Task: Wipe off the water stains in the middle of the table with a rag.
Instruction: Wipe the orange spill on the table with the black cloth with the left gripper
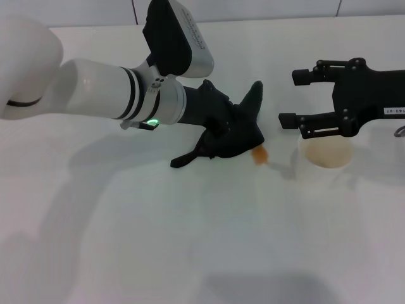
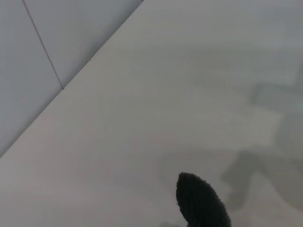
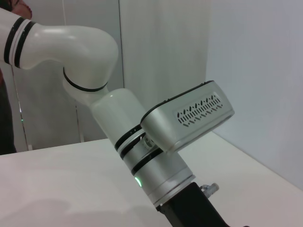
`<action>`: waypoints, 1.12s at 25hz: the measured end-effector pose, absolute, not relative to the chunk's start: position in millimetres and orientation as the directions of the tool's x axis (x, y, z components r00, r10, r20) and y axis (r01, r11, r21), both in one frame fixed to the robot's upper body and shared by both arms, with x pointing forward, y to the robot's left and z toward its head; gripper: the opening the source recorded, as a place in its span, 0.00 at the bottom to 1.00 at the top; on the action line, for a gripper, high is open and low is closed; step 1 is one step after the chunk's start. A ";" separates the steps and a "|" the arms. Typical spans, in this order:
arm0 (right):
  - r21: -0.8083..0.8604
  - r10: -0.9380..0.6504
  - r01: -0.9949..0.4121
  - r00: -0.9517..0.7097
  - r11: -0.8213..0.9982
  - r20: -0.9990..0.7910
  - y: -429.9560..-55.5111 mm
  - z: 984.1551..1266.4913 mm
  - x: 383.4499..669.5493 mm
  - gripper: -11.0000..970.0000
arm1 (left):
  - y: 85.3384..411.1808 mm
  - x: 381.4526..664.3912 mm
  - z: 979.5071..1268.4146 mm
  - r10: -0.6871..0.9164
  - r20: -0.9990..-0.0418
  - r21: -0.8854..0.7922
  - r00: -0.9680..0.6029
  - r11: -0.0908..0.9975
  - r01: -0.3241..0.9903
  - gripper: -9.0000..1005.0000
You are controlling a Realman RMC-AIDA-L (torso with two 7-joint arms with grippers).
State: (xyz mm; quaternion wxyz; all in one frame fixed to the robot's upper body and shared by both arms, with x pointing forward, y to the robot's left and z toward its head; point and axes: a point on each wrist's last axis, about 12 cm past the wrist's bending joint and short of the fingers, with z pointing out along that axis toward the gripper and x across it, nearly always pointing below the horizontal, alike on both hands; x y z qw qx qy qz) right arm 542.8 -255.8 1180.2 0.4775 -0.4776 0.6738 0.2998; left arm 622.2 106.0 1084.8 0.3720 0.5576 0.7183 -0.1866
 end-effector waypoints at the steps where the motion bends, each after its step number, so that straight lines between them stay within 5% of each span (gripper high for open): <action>1: -0.051 -0.357 -0.930 -0.088 0.364 -0.930 -255.9 1180.2 542.6 0.85 | 106.0 622.0 1084.6 0.663 -0.742 0.146 -0.102 0.308 0.940 0.09; 28: -0.046 -0.355 -0.931 -0.092 0.363 -0.930 -256.8 1179.3 541.0 0.85 | 83.8 595.8 1079.8 0.645 -0.762 0.072 -0.049 0.160 0.984 0.09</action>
